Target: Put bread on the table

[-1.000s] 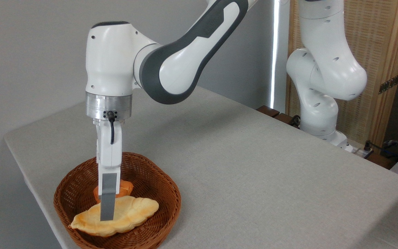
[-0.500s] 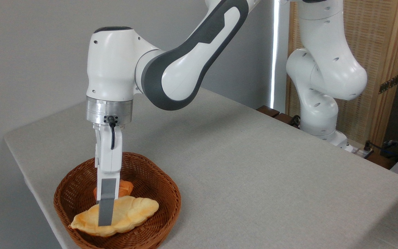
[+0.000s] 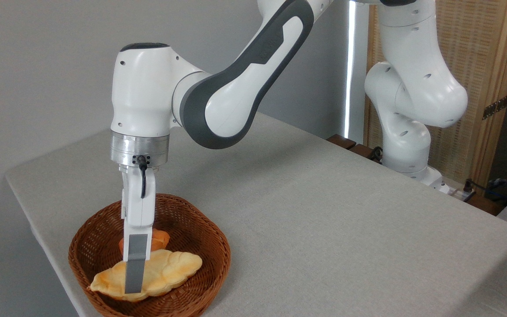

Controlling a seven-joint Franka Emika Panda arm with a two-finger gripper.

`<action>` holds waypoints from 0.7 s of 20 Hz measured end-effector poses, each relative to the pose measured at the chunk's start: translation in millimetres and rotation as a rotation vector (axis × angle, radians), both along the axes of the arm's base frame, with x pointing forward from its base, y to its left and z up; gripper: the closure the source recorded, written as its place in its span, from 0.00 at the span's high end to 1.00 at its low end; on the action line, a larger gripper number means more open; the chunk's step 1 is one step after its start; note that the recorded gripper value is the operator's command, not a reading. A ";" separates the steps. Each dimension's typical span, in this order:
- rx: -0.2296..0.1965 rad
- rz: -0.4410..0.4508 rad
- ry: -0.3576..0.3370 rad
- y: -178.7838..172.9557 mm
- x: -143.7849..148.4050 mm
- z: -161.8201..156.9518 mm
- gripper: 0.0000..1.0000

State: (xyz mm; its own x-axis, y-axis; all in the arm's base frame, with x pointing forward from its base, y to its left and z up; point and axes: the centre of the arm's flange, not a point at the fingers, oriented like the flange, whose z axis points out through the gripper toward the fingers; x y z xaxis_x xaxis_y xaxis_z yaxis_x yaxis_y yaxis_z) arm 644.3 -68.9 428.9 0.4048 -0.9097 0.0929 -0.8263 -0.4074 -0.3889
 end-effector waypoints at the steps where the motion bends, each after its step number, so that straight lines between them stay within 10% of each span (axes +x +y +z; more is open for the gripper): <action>1: 0.006 -0.005 -0.002 -0.1 0.2 -0.2 0.94; 8: 0.022 -0.008 -0.009 5.5 2.1 -3.7 0.82; 14: 0.022 -0.006 -0.006 6.8 2.6 -5.7 0.45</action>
State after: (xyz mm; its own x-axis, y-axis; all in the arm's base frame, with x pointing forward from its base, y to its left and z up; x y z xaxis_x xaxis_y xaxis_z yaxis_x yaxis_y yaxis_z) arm 646.8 -62.1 423.2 0.3990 -0.9139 0.0752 -0.8261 -0.3939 -0.4029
